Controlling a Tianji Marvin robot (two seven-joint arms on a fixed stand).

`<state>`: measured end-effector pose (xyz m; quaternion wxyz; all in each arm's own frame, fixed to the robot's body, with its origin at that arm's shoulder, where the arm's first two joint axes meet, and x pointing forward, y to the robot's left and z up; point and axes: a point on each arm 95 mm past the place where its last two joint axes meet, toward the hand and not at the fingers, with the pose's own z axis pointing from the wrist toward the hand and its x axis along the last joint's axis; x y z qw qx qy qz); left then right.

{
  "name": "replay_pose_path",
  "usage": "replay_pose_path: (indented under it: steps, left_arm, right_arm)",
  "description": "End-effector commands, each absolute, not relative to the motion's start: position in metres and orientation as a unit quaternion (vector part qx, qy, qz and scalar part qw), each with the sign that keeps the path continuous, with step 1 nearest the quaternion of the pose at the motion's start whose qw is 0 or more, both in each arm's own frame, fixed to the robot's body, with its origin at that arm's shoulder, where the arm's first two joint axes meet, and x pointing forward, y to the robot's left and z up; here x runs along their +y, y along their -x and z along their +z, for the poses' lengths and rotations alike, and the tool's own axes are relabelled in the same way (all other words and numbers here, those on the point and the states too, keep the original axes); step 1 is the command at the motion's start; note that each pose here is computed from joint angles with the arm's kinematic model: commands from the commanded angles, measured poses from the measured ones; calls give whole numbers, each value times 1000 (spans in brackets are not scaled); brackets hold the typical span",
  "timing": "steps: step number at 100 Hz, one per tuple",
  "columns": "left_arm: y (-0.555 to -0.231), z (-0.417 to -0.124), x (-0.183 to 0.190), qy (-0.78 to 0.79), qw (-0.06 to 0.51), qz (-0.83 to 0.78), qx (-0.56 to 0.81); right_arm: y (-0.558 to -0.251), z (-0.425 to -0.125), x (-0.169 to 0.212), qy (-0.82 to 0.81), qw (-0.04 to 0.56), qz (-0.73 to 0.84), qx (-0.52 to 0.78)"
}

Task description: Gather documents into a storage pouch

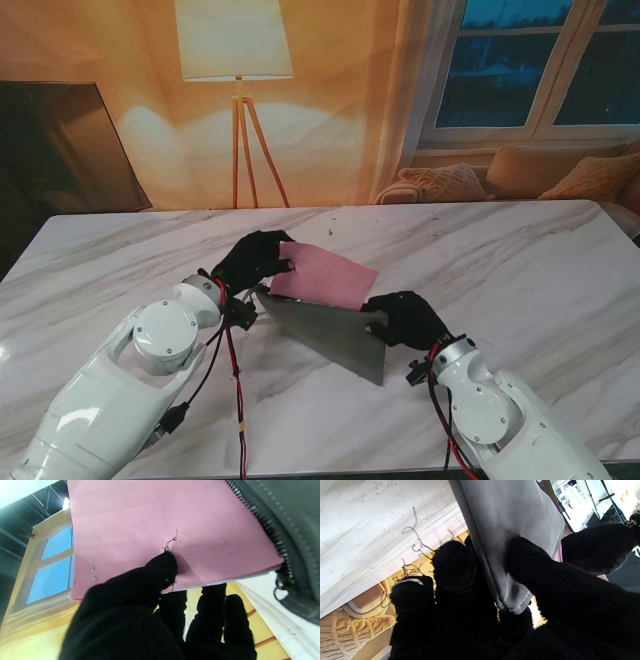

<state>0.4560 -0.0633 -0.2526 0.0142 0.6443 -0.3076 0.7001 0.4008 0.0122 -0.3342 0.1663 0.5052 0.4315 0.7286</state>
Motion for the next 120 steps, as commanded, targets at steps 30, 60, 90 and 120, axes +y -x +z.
replay_pose_path:
  steps: [30, 60, 90, 120]
  left_arm:
    - [-452, -263, -64, -671, 25, 673, -310]
    - [-451, -264, -57, -674, 17, 672, -305]
    - [-450, -270, -56, -688, 30, 648, -325]
    - [-447, -258, -45, -661, 14, 662, -353]
  right_arm:
    - [-400, -331, 12, -505, 170, 727, 432]
    - [-401, -330, 10, -506, 174, 727, 430]
    - [-402, -329, 8, -506, 177, 728, 428]
    - [-401, -329, 8, -504, 176, 728, 430]
